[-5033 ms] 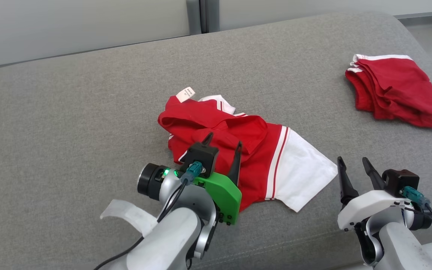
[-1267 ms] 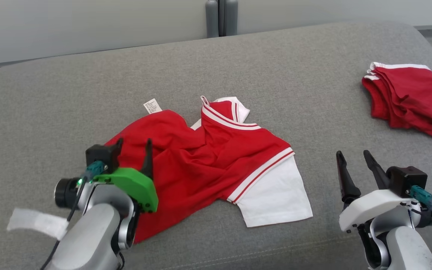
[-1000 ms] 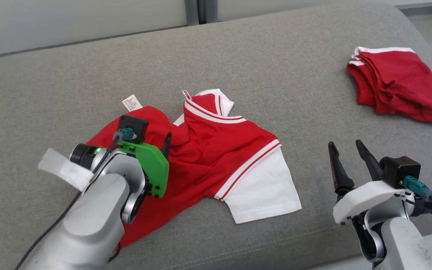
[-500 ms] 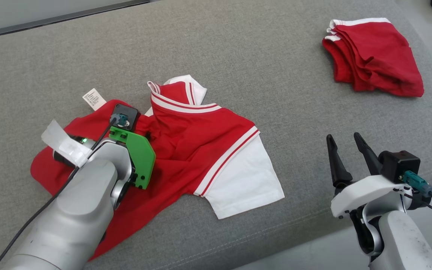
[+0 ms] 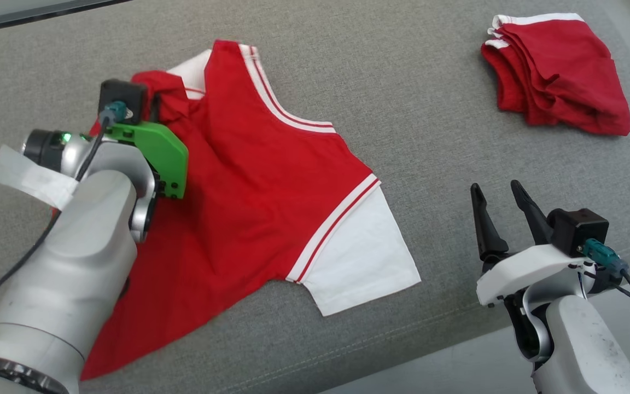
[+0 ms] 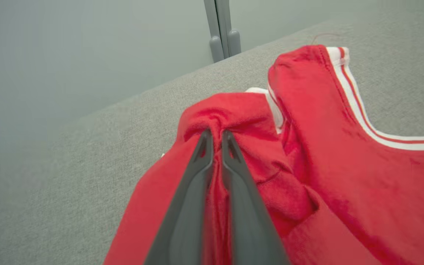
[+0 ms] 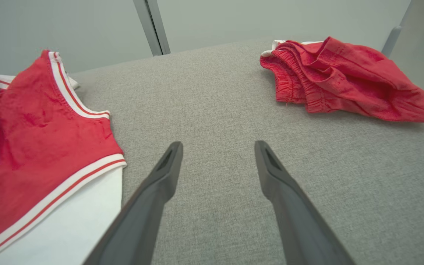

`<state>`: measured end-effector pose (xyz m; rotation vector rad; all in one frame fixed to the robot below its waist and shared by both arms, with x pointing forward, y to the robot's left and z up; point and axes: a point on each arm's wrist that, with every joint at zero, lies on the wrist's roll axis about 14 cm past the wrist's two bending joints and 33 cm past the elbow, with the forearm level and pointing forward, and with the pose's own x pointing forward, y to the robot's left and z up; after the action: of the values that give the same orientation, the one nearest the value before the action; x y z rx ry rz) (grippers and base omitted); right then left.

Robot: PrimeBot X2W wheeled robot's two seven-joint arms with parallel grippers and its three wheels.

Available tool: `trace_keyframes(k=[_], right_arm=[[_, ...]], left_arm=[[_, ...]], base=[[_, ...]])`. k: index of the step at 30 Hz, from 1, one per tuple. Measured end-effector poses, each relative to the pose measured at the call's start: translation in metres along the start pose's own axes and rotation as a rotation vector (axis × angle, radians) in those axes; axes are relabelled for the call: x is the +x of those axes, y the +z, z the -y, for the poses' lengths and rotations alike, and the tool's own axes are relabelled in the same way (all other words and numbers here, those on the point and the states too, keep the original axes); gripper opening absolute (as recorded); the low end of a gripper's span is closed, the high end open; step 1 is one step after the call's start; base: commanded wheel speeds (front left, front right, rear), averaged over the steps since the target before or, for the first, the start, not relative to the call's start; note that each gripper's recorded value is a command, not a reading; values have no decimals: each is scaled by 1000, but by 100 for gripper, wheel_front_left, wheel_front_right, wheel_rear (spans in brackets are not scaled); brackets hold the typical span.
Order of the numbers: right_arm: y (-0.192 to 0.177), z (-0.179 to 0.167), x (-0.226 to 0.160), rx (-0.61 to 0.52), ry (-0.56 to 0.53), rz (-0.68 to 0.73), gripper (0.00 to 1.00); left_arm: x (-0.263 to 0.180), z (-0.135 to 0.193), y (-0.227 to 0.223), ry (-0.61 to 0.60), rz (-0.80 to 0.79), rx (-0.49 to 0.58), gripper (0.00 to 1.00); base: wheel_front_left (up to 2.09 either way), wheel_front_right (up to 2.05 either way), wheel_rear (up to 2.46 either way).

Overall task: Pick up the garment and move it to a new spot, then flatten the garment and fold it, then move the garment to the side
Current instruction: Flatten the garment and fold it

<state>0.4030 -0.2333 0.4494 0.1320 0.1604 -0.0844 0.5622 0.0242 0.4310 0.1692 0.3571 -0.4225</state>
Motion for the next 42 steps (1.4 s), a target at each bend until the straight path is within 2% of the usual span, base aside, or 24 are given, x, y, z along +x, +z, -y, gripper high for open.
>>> trace_keyframes(k=[3,10,16,18,19,31,37,42], right_arm=[[-2,-2,1,2,4,-6,100],[-4,2,1,3,-8,-9,100],[-5,12,-4,6,-37,-11,100],[-7,15,-6,6,-46,-13,100],[-8,16,-7,7,-52,-16,100],[1,8,-6,5,-21,16,100],[16,0,-10,-5,7,57,100],[28,-9,-15,-9,34,90,100]], left_arm=[[7,-9,25,10,81,40,0],[21,12,58,-41,171,105,0],[31,-3,49,54,147,112,0],[34,-7,44,72,138,106,55],[34,-9,44,79,149,85,100],[5,-12,76,72,268,-78,100],[-31,-16,72,76,317,-170,100],[-73,-27,45,126,324,-230,100]], base=[[0,0,0],[0,0,0],[0,0,0],[0,0,0],[0,0,0],[0,0,0],[0,0,0],[0,0,0]])
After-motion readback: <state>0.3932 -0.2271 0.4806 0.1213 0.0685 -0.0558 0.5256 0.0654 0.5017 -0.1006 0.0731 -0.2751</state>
